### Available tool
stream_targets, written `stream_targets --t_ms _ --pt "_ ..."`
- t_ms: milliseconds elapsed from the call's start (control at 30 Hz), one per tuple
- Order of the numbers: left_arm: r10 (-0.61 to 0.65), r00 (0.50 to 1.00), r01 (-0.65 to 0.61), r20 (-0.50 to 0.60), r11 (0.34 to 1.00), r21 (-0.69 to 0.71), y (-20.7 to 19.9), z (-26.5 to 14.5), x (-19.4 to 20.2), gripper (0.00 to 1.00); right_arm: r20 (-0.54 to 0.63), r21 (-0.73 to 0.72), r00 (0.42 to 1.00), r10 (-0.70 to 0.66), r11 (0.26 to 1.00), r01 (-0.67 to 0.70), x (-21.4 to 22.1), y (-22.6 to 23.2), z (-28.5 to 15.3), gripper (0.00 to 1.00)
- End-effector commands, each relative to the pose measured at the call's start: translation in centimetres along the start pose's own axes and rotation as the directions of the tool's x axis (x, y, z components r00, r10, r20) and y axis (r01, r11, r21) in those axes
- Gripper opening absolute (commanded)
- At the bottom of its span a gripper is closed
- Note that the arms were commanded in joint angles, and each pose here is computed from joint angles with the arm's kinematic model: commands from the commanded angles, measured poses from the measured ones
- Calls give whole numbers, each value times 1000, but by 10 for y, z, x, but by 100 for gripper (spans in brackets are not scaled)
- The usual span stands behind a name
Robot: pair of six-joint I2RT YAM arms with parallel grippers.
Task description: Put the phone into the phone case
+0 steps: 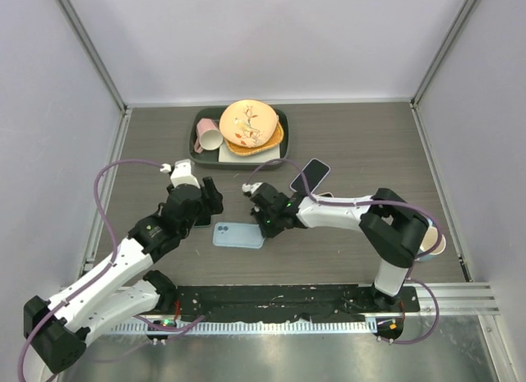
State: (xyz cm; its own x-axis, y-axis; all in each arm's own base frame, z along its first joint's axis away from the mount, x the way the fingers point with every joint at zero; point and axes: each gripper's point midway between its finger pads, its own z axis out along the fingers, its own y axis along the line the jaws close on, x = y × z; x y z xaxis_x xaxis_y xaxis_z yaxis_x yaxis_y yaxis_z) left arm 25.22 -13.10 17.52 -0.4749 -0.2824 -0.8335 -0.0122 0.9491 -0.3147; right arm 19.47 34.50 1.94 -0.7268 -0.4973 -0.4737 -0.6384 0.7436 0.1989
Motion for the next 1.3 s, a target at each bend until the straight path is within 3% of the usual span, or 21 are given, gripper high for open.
stream_targets --t_ms 0,200,367,500,533,633,767,967,1267 --pt "-2 1000 2 -13 1000 15 -8 7 -1 75 -37 255 999 -40 966 48 17 -79 -26 1" --pt "2 991 2 -133 999 33 -11 24 17 77 -69 288 996 -63 954 80 19 -87 -26 5" --pt "-62 971 69 -231 997 21 5 43 34 77 -64 409 995 -71 908 91 13 -108 -35 9" --pt "-123 951 127 -284 992 -4 18 53 42 76 -26 431 997 -66 900 71 5 -109 -41 18" --pt "-133 948 135 -291 991 -13 21 54 43 76 -10 436 998 -65 898 63 2 -110 -45 29" --pt "-176 936 166 -305 984 -57 34 55 47 77 32 412 997 -65 910 46 -7 -104 -51 41" --pt "-271 914 251 -303 962 -106 56 57 52 77 106 369 993 -61 929 18 -22 -93 -61 48" --pt "-366 884 346 -291 931 -119 79 62 48 77 206 283 976 -72 959 11 -49 -74 -74 52" --pt "-341 887 301 -310 938 -171 99 101 44 74 233 220 972 -34 975 -19 -58 -66 -76 52"
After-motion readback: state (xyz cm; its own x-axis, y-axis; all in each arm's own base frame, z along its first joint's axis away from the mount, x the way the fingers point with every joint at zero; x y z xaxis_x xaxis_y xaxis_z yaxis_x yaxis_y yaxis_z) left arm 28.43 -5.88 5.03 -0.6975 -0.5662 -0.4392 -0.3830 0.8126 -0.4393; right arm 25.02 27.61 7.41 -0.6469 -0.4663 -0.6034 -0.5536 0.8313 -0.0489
